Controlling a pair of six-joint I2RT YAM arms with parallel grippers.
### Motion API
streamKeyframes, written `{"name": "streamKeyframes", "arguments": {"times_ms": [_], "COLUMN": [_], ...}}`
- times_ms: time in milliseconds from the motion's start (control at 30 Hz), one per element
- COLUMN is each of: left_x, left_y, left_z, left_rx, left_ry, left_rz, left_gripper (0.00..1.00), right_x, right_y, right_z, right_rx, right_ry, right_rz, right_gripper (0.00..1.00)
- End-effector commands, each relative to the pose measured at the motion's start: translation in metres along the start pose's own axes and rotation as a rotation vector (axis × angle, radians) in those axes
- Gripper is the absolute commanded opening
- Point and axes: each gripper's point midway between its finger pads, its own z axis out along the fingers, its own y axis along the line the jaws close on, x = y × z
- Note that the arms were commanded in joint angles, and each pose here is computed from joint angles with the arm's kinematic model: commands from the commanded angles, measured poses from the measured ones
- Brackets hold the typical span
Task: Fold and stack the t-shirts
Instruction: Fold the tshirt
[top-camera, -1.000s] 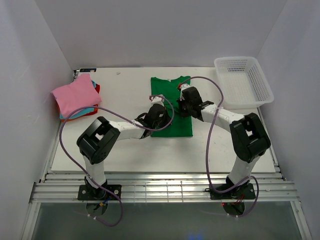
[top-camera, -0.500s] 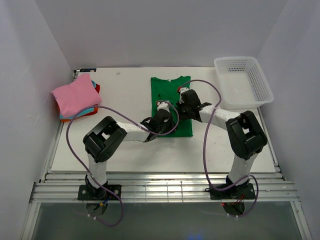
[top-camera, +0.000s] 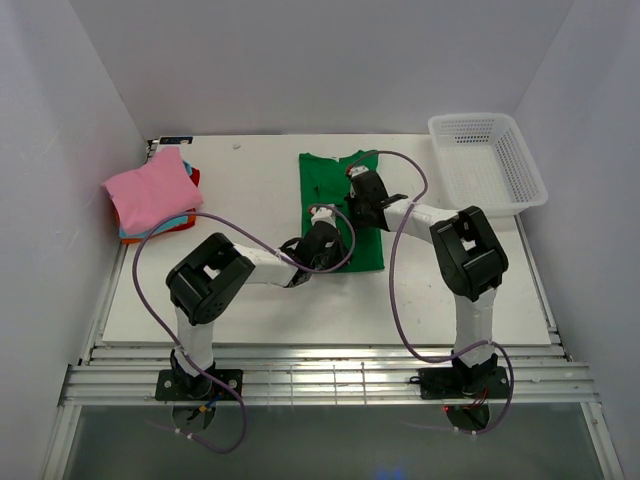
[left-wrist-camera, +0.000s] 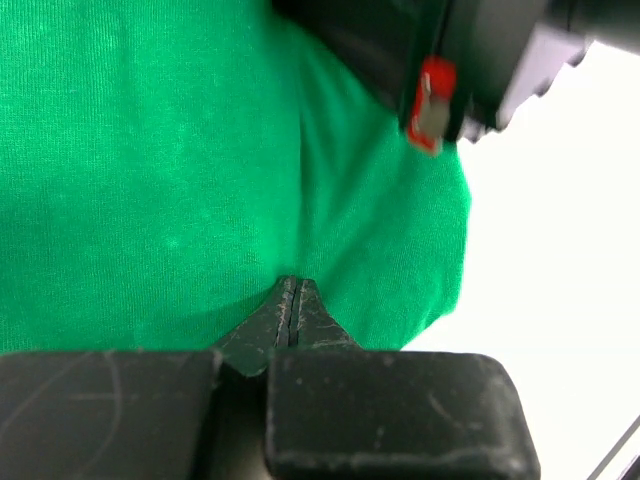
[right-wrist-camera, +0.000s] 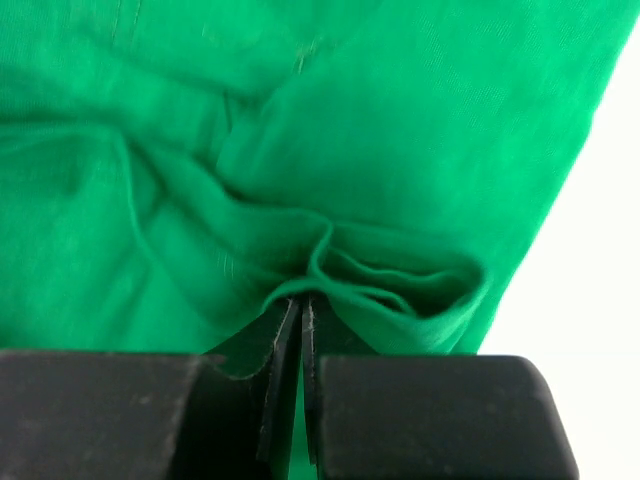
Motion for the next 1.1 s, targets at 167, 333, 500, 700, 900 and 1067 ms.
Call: {"name": "streamKeyframes", "arguments": {"times_ms": [167,333,500,700,900,1067], "left_x": [0.017,0.022,0.010,-0.065,-0.106,-0.081], "left_y": [0.008,0.010,0.002,-0.042,-0.032,0.025], "left_z": [-0.010,-0.012,-0.012,-0.025,-0.056,-0.075], "left_rx": [-0.016,-0.019,-0.009,0.037,-0.106,-0.308], "left_ry": [0.043,0.051,0.015,-0.172,-0.284,-0.246], "left_rz": [-0.009,-0.012,0.034,0.153,0.202,0.172], "left_gripper": [0.00,0.00,0.00,0.20,0.98,0.98], "right_x": [-0.052,-0.066,-0.092,-0.101,-0.043,0.009], "right_y": [-0.027,-0.040,-0.047,-0.049,-0.034,-0.024], "right_z": [0.007,0.012,-0.005,-0.084,-0.128,-0.134], "right_rx": [0.092,0.120,0.155,0.145,0.046,-0.017], "right_ry": [-0.082,-0.106,-0.169,-0.264,-0.173,-0.118], "right_rz": [-0.027,-0.016,-0.014,0.015,0.062,0.121], "right_gripper": [0.08,0.08,0.08,0.25,0.48,0.49]}}
